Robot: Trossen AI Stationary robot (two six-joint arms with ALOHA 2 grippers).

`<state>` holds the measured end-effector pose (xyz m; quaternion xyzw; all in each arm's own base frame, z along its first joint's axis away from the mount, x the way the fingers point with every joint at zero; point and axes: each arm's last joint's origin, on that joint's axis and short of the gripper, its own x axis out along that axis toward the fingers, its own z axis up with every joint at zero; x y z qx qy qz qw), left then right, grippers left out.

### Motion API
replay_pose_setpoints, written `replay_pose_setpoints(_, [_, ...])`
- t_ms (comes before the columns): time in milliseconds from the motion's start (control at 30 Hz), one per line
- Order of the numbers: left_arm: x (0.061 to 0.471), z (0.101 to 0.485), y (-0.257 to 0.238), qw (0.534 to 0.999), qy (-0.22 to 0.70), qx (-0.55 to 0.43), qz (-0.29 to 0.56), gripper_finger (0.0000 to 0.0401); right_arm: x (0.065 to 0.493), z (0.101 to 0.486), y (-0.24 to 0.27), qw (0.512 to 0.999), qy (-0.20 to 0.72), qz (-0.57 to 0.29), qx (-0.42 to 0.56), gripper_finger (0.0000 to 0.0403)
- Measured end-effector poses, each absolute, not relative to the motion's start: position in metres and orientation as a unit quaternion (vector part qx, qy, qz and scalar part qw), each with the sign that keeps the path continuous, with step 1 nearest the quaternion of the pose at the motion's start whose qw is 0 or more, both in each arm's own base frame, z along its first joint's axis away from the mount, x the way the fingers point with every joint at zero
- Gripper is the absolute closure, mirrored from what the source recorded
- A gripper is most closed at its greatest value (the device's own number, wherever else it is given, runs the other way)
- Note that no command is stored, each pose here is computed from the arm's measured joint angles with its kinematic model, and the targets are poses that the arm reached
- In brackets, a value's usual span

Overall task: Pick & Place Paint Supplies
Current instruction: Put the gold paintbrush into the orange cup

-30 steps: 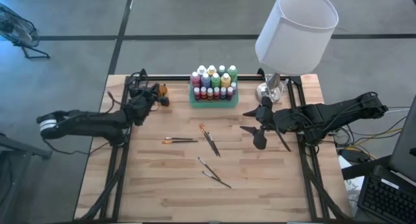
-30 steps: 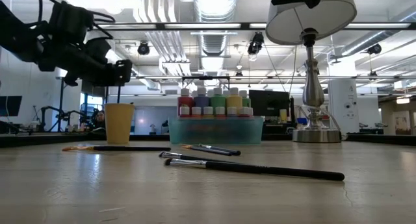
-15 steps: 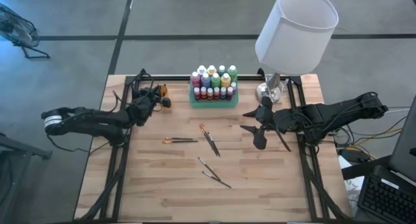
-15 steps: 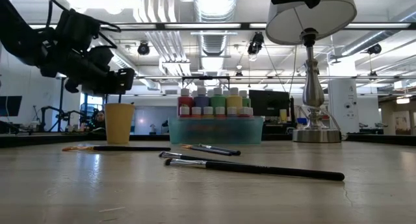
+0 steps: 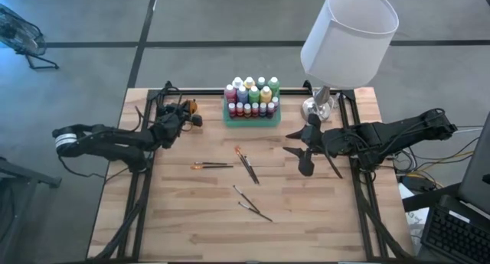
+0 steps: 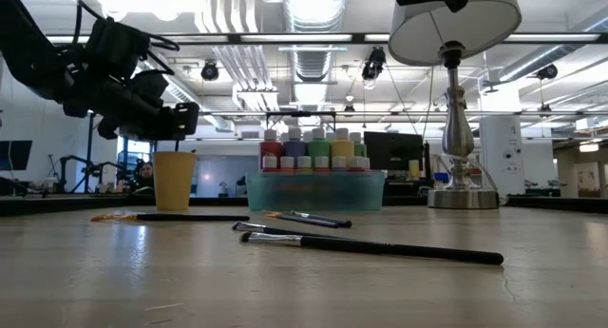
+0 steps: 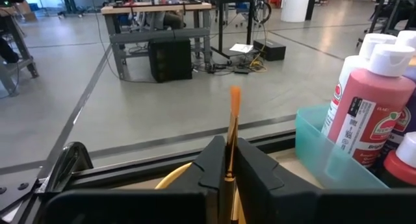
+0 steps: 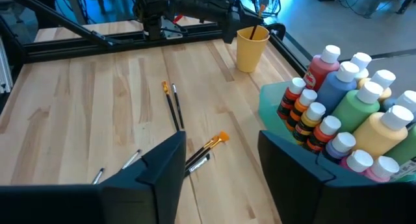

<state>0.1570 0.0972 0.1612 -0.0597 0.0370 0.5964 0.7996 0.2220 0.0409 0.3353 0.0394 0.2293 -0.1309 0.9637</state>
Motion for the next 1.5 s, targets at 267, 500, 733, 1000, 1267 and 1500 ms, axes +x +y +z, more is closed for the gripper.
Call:
replay_pose_setpoints(267, [0.158,0.160,0.097,0.808,0.045,-0.062,0.584,0.0342,0.222,0.335,0.041,0.964,0.229,-0.131,0.039,0.0229])
replay_pose_setpoints(500, [0.162,0.169,0.098,0.816,0.023,-0.069,0.573,0.0255,0.222,0.335,0.041,0.964,0.229,-0.131,0.040,0.0247])
replay_pose_setpoints(733, [0.166,0.190,0.099,0.822,-0.006,-0.058,0.567,0.0207,0.222,0.335,0.041,0.964,0.229,-0.131,0.040,0.0269])
replay_pose_setpoints(1000, [0.176,0.226,0.098,0.872,-0.074,-0.078,0.478,0.0208,0.222,0.335,0.041,0.964,0.229,-0.131,0.039,0.0295])
replay_pose_setpoints(1267, [0.194,0.267,0.092,0.940,-0.112,-0.083,0.311,0.0209,0.222,0.335,0.041,0.964,0.229,-0.131,0.039,0.0325])
replay_pose_setpoints(1500, [0.210,0.294,0.081,0.968,-0.049,-0.070,0.234,0.0209,0.222,0.335,0.041,0.964,0.229,-0.131,0.039,0.0349])
